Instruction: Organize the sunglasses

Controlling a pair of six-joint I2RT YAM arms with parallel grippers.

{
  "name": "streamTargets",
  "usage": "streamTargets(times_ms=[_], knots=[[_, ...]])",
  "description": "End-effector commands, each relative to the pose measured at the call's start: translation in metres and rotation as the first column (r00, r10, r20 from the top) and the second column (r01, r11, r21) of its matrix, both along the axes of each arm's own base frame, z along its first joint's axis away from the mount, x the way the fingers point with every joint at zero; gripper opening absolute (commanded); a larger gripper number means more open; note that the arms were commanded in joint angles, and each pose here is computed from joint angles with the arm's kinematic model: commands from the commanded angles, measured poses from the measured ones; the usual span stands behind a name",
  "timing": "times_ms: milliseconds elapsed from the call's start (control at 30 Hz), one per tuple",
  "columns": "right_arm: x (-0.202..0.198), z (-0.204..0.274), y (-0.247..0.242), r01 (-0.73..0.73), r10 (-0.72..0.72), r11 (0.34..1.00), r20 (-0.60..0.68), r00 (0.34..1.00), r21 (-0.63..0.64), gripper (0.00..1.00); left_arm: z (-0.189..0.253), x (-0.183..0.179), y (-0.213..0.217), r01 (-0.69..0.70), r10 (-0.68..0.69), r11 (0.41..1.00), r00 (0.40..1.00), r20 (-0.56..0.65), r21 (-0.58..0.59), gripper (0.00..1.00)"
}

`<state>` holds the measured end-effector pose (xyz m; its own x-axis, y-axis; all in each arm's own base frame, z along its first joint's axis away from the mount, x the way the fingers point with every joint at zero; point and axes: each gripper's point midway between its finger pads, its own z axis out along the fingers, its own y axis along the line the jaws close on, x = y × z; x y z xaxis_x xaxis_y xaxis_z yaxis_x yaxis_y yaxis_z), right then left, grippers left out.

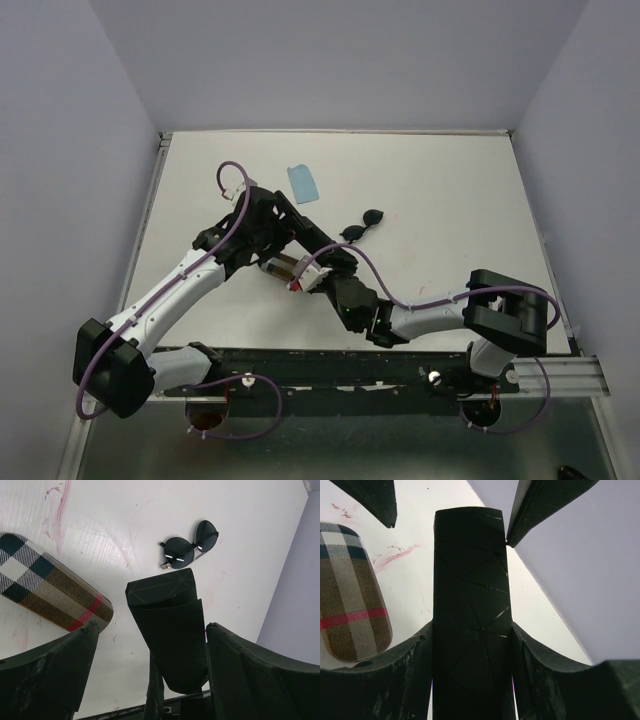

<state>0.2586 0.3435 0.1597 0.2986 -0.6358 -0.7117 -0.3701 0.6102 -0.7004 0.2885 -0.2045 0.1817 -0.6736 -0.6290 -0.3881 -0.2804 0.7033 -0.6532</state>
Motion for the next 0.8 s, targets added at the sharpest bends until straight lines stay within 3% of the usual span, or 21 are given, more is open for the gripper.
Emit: streamTargets(times_ms=[0,500,767], knots=[[-0.010,0.009,0.016,-0.062,0.061,0.996,0.003,0.998,0.069,0.27,0.021,0.008,0.002,-0.027,0.027,1.000,0.998,0.063,0.003,0.99],[-0.007,0.029,0.013,-0.021,0.022,0.984,-0.004,1.000,0.178,0.26,-0.012,0.000,0.004,-0.029,0.032,0.997,0.999,-0.037,0.066,0.98],[0.007,0.024,0.000,0.072,-0.070,0.983,-0.017,0.997,0.169,0.26,-0.009,-0.011,0.011,-0.019,0.023,0.996,0.999,-0.039,0.091,0.94]])
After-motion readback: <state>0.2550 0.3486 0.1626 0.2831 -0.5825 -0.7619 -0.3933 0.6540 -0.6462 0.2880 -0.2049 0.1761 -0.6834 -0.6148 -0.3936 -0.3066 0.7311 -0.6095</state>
